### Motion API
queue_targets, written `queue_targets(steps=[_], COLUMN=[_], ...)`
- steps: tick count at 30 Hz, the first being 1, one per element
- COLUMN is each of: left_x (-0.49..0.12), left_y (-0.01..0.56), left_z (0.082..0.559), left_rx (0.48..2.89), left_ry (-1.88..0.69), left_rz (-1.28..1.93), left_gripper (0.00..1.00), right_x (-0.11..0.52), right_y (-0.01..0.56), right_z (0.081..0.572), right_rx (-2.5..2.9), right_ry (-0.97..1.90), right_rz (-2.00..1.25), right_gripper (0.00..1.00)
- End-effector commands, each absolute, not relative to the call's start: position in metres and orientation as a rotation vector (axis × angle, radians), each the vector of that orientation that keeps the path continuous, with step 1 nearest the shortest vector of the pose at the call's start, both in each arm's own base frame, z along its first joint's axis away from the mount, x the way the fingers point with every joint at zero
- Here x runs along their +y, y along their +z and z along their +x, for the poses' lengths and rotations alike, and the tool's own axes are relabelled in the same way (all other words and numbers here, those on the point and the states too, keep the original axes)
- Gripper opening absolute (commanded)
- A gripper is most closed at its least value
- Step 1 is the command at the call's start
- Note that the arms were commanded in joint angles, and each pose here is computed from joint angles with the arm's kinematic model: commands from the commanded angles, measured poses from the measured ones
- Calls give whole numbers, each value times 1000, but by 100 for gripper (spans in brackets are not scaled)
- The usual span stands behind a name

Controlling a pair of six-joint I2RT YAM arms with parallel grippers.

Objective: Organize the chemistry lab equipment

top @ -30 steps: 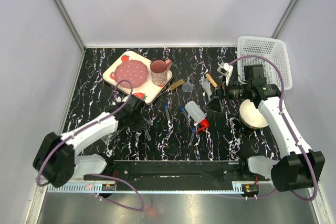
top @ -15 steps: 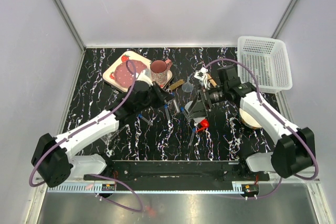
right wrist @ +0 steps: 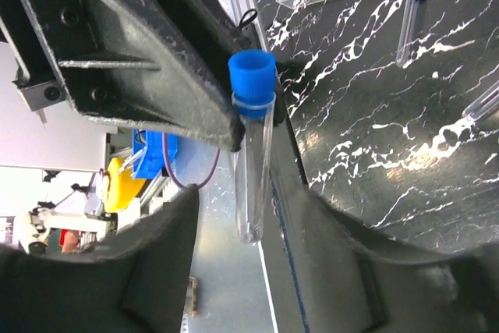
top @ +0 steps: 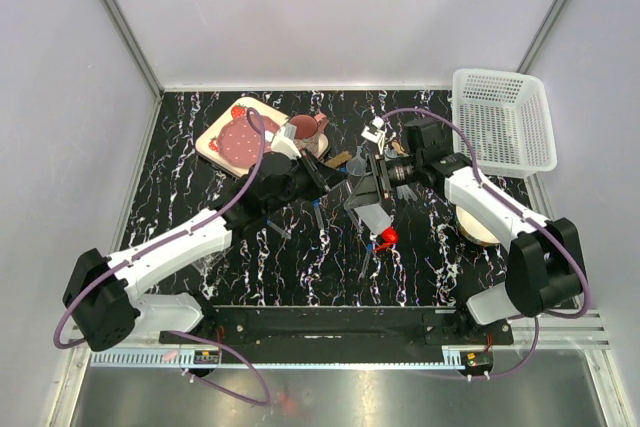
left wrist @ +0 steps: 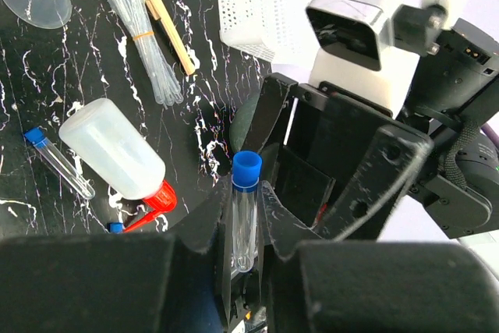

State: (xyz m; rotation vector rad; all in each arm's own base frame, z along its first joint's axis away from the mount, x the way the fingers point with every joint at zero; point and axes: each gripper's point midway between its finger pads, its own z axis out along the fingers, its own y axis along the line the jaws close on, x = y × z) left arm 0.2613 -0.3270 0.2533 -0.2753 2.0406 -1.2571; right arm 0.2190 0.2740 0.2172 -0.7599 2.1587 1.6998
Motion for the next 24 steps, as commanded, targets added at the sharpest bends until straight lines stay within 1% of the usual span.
queue_targets(steps=[1,2,4,5,6,7,9,10,11,13,15,16,17,20,24], left_x=[-330,-329,-327,-325,-322,-318,-313,-306,-301,-290,-286,-279,-283,-290,-304], left_y=[282,282,279,281,278,282,278,283,277,283,277,279,277,282,283], left_z=[266,266,264,261,259,256,248,244,241,234,221,222,211,196,181], left_rx=[1937,1934,1943,1933,1938,1926,1939,1926,1950,1951,1984,1980,1998,2013,2084], left_ry=[-1300,-1296,-1280,-1279,-1271,-1275,-1258,-1255,-1220,-1231,-1286,-1314,-1395,-1539,-1621], left_rz=[-283,-278,-272,-257,-251,-242,-193,-181,-147,-113,-57,-81,-25,52,176], left_gripper=[4,6,21,28,36,53,71,86,91,99,99,99,99,99,99], right_x=[287,288,289,289,289,289,287,284,283,279,279,276,278,280,282], right_y=[236,234,234,233,233,233,231,232,230,228,222,219,214,207,207], right_z=[226,227,227,227,226,225,223,219,218,211,204,195,190,173,162], right_rx=[2119,2126,2131,2130,2129,2124,2097,2088,2050,2033,1943,1947,1878,1784,1730], right_ry=[1769,1774,1779,1778,1778,1776,1754,1744,1714,1690,1609,1597,1535,1457,1439], right_rz=[-754,-748,-746,-748,-751,-759,-795,-813,-863,-918,-1062,-1101,-1204,-1371,-1465], right_gripper=[44,35,24,16,14,12,10,10,10,10,10,10,10,11,12])
